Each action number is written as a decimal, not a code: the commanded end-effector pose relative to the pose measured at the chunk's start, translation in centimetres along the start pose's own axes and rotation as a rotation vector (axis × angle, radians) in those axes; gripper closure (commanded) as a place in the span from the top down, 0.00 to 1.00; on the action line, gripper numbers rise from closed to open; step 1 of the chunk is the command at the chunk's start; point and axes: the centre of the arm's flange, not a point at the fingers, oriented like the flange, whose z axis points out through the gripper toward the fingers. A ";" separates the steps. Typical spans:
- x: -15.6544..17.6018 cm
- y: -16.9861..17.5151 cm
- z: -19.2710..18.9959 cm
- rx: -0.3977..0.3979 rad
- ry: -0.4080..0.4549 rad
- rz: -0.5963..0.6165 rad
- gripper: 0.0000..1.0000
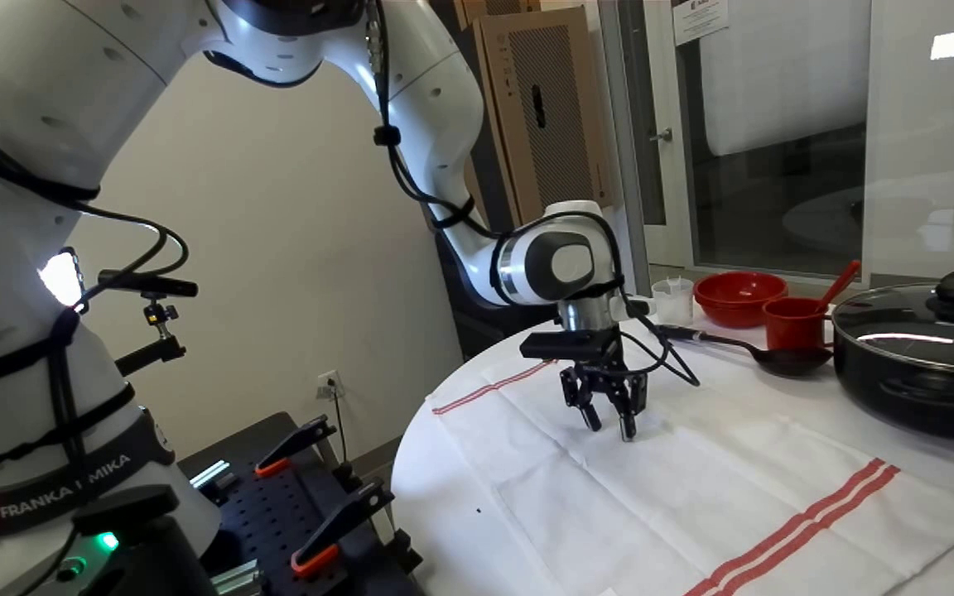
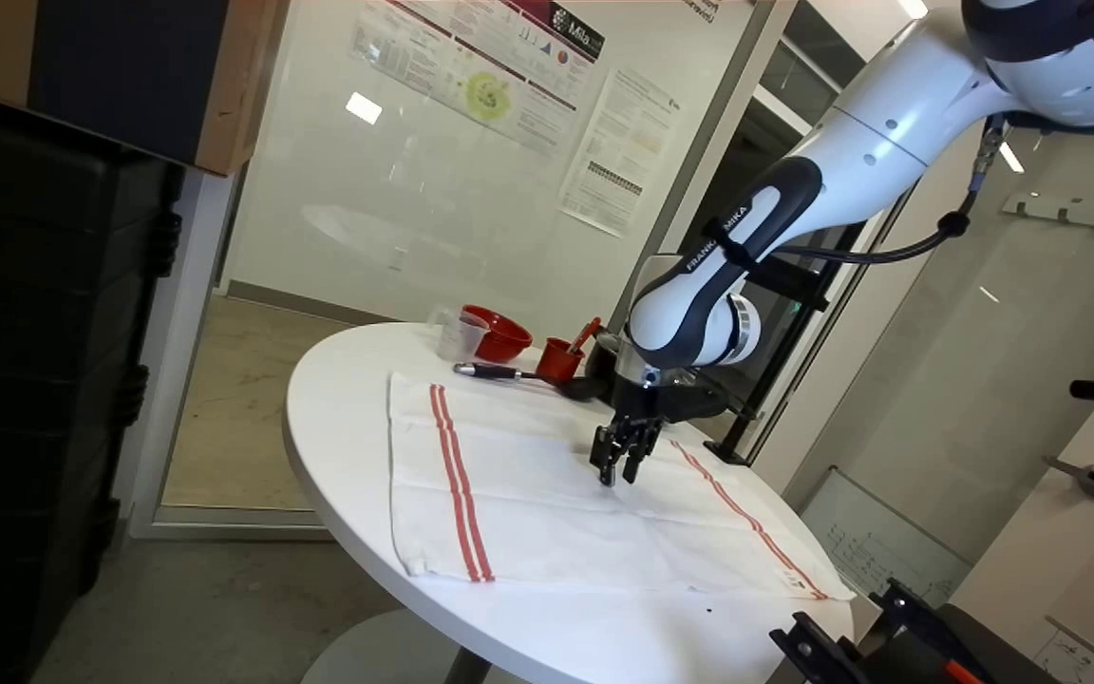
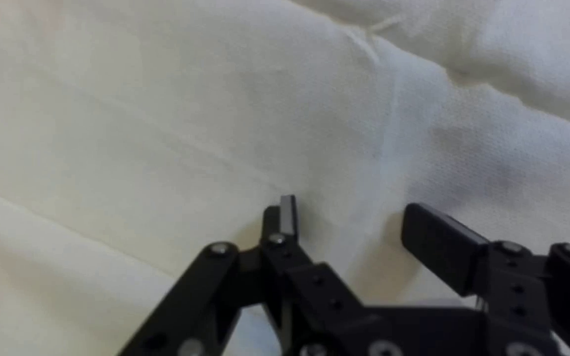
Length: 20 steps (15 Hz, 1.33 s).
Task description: Scrunch up the towel on the table
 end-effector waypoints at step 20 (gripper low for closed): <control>-8.0 -5.4 -22.2 0.095 0.195 0.074 0.00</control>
